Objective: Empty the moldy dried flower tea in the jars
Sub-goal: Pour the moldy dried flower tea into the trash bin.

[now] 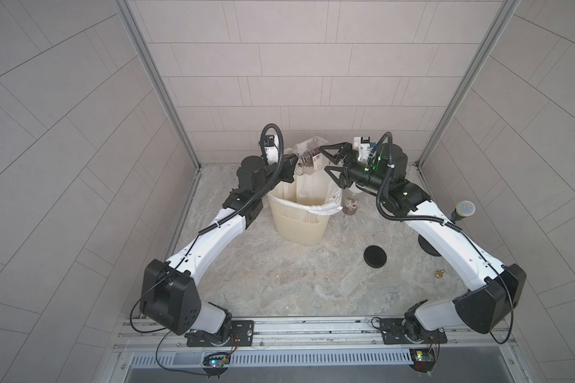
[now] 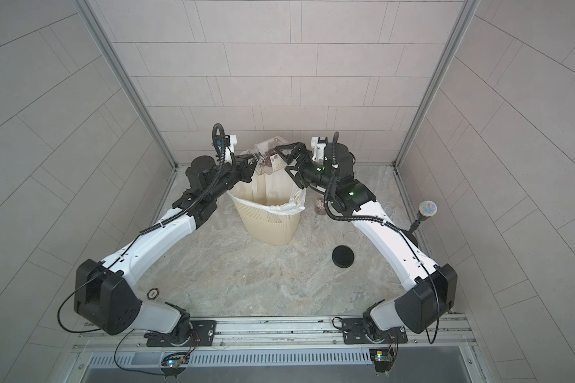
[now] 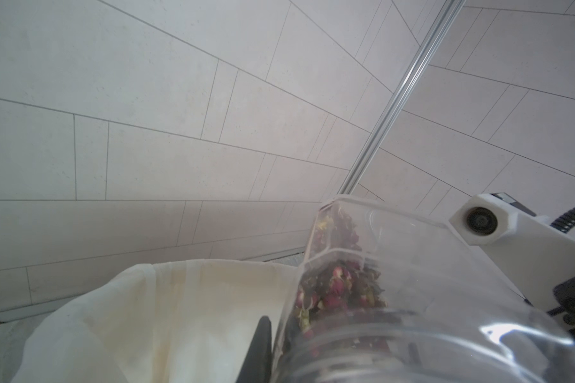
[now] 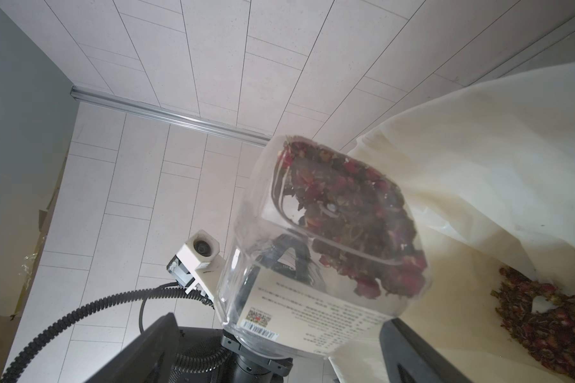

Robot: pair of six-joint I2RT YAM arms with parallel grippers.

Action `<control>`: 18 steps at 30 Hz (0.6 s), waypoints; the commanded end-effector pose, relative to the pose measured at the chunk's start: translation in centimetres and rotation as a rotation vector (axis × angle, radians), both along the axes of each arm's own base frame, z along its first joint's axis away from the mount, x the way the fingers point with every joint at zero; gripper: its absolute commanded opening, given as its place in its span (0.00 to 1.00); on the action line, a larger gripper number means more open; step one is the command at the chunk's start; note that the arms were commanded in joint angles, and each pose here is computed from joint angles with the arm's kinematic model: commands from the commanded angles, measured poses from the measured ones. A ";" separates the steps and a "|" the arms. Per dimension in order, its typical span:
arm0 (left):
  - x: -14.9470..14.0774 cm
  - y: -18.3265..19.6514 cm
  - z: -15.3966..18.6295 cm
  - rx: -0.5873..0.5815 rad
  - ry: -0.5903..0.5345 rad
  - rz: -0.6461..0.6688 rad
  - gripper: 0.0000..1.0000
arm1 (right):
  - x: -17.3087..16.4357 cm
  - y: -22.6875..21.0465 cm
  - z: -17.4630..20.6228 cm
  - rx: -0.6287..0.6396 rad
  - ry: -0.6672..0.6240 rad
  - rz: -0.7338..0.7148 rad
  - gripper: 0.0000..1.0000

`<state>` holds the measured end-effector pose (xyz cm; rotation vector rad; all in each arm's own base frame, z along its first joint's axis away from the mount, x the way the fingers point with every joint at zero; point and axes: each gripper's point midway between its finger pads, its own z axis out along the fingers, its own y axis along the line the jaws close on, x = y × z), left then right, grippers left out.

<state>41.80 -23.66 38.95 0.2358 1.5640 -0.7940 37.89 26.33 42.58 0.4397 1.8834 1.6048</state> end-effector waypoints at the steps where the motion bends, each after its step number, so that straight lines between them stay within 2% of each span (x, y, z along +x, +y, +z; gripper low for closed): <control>1: -1.8 0.0 4.1 0.001 -0.202 0.034 0.00 | 0.1 0.5 1.5 0.062 -0.021 0.003 0.99; 11: -3.4 -0.6 4.5 -0.027 -0.306 0.060 0.00 | 1.5 0.8 1.0 0.088 -0.001 -0.021 0.95; 14: -4.1 -1.1 4.4 0.007 -0.343 0.075 0.00 | 1.8 0.9 0.7 0.081 0.012 -0.024 0.94; 18: -4.0 -0.9 4.1 0.042 -0.337 0.098 0.00 | 2.2 -0.2 0.3 0.051 0.015 -0.070 0.94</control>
